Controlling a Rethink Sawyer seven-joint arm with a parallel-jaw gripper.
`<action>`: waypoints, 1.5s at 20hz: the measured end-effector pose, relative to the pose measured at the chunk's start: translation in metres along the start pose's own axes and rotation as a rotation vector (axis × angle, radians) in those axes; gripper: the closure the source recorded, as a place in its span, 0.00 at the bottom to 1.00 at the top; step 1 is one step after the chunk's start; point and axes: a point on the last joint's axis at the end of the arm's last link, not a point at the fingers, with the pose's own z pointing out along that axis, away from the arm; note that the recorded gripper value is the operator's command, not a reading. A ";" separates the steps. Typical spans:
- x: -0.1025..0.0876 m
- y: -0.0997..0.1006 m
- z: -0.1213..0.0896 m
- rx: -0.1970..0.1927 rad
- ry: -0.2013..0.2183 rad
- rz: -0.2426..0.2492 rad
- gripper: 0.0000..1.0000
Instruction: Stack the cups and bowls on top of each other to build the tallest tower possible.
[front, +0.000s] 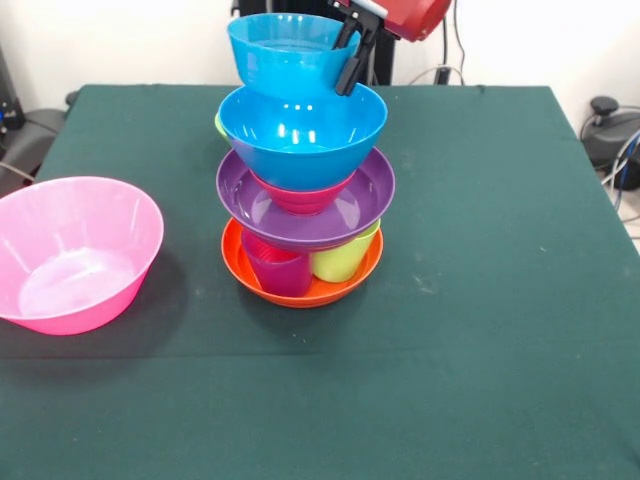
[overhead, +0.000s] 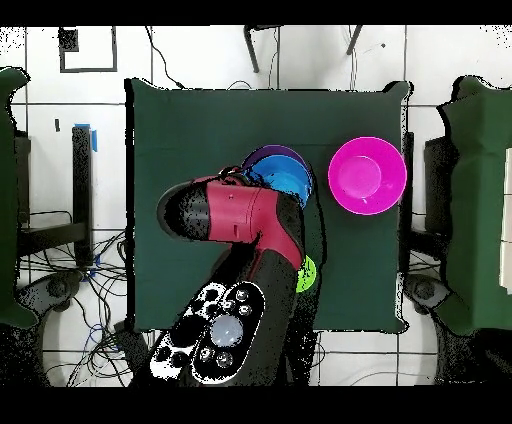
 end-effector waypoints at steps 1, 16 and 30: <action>0.000 0.000 0.000 0.000 0.000 0.000 1.00; 0.000 -0.005 0.004 0.005 0.007 0.007 1.00; -0.007 -0.011 0.018 -0.011 0.035 0.035 1.00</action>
